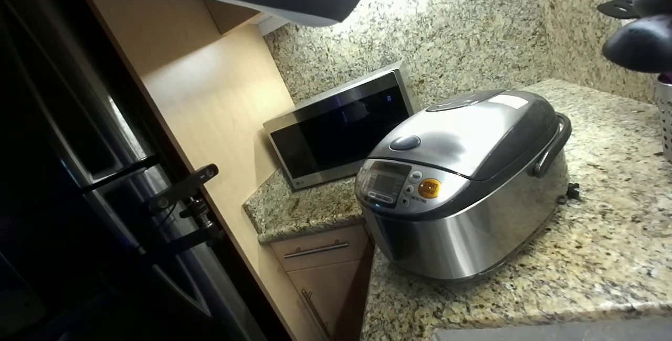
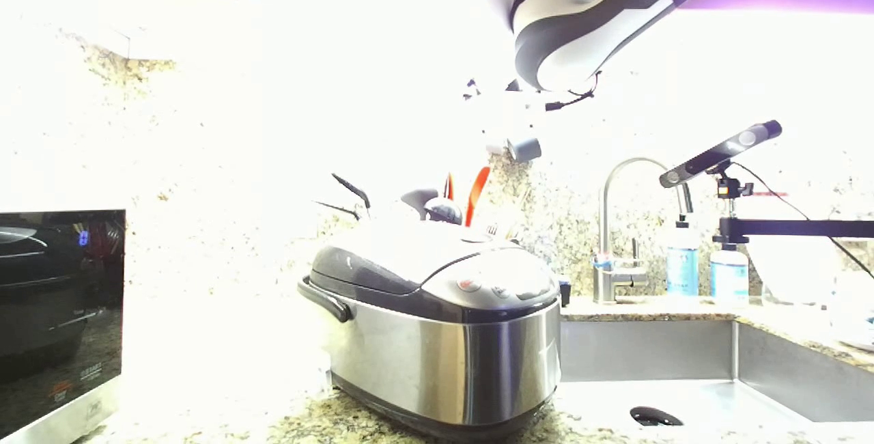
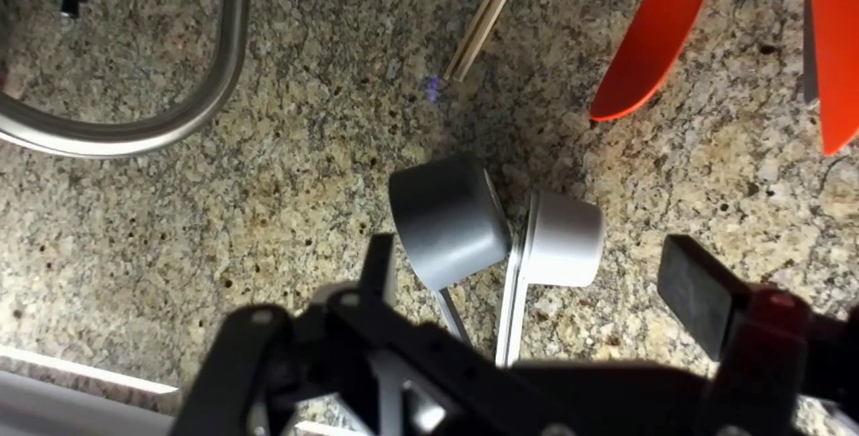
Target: Pick up an orange ladle and put it on the counter top
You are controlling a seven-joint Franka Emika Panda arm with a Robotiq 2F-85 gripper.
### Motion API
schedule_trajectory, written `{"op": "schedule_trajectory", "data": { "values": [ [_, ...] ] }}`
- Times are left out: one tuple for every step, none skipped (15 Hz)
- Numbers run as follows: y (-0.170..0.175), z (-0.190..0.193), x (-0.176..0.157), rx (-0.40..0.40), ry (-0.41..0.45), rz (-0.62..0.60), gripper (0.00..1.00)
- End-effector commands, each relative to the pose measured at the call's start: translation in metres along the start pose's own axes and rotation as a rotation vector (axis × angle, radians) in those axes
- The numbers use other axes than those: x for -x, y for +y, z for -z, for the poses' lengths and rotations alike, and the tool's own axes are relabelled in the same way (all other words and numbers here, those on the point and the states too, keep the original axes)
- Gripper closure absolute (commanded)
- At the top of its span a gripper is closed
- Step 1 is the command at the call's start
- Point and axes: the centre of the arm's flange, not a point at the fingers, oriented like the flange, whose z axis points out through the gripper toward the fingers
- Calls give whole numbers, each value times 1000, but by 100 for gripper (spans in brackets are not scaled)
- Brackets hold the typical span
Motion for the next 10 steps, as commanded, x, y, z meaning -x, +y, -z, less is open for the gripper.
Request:
{"op": "schedule_trajectory", "data": {
  "values": [
    [-30, -11, -11, -52, 41, 12, 0],
    [-35, -11, -11, -60, 39, 17, 0],
    [-41, -10, -10, -84, 35, 22, 0],
    [-47, -8, -9, -107, 22, 33, 0],
    [-53, -6, -8, -120, 14, 45, 0],
    [-59, -5, -8, -145, 1, 57, 0],
    [-65, -5, -8, -149, -13, 72, 0],
    [-70, -7, -9, -157, -26, 86, 0],
    [-74, -8, -10, -158, -39, 99, 0],
    [-78, -9, -10, -157, -48, 105, 0]
  ]
}}
